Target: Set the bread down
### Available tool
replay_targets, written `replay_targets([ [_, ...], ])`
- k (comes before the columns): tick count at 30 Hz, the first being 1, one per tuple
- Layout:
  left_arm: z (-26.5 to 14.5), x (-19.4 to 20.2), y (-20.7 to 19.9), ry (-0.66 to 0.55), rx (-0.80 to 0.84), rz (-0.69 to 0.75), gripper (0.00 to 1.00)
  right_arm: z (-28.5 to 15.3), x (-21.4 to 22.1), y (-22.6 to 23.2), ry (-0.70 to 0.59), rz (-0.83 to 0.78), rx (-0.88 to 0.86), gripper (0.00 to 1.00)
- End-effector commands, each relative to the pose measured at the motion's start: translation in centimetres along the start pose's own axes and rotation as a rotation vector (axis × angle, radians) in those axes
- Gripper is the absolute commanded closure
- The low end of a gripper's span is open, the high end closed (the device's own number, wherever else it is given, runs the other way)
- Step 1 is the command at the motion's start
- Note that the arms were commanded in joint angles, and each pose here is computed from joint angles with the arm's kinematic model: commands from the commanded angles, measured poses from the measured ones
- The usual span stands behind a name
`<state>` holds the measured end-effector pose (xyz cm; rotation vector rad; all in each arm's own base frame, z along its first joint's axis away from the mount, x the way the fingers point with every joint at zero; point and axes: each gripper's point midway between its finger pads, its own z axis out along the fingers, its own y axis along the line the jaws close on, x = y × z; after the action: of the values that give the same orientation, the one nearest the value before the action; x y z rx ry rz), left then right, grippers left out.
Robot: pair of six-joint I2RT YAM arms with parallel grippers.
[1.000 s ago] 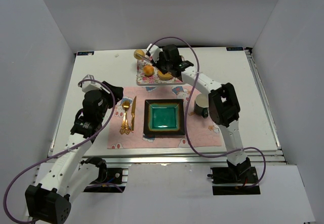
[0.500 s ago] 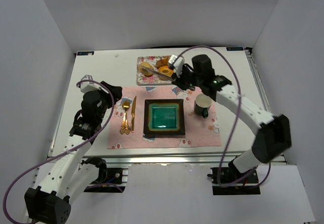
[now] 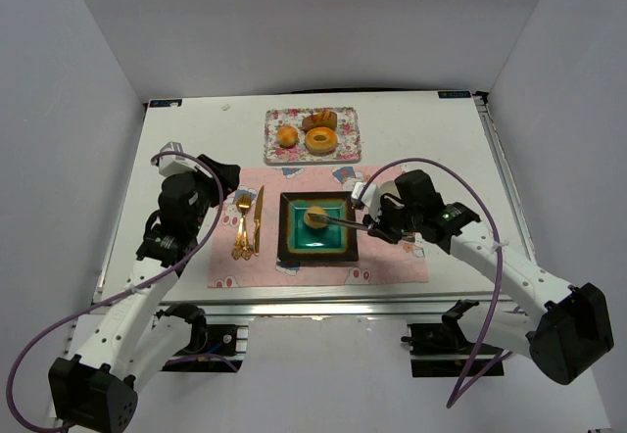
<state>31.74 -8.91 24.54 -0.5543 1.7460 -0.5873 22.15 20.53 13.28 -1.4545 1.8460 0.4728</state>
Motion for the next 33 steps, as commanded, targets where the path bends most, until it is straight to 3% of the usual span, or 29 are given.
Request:
replay_targets([
  [1, 0.0, 0.2, -0.4, 0.014, 0.031, 0.009, 0.29, -0.1, -0.8, -0.9, -0.026, -0.028, 0.04, 1.0],
  [5, -0.4, 0.2, -0.2, 0.006, 0.029, 0.003, 0.29, 0.0, 0.1, -0.3, 0.001, -0.024, 0.013, 0.9],
  [6, -0.5, 0.2, -0.2, 0.005, 0.03, 0.0, 0.29, 0.0, 0.2, -0.2, 0.006, -0.034, 0.005, 0.8],
  [9, -0.7, 0.4, 0.0, 0.003, 0.028, -0.011, 0.29, -0.4, 0.0, 0.2, -0.004, -0.047, -0.012, 0.65],
  [15, -1.2, 0.2, 0.1, -0.015, 0.031, -0.03, 0.29, -1.6, -1.4, 0.5, -0.047, -0.069, -0.019, 0.54],
  [23, -1.3, -0.1, -0.2, -0.016, 0.034, -0.023, 0.29, -4.1, -5.9, -0.8, -0.152, -0.064, 0.043, 0.58],
  [26, -1.1, 0.0, -0.5, -0.009, 0.05, -0.023, 0.31, -5.7, -8.2, -3.1, -0.205, -0.001, 0.134, 0.75],
  [27, -1.0, 0.2, -0.6, -0.002, 0.057, -0.025, 0.34, -6.8, -8.4, -5.2, -0.223, 0.051, 0.19, 0.86],
  [29, -0.6, 0.8, -1.0, 0.023, 0.083, -0.026, 0.69, -7.9, -8.4, -7.6, -0.256, 0.144, 0.235, 0.98],
  [31, -0.2, 1.2, -1.3, 0.043, 0.097, -0.031, 1.0, -9.6, -6.0, -11.9, -0.24, 0.314, 0.354, 1.0],
  [33, 0.3, 2.3, -1.6, 0.089, 0.12, -0.027, 1.0, -11.4, -3.4, -15.6, -0.24, 0.417, 0.499, 1.0],
])
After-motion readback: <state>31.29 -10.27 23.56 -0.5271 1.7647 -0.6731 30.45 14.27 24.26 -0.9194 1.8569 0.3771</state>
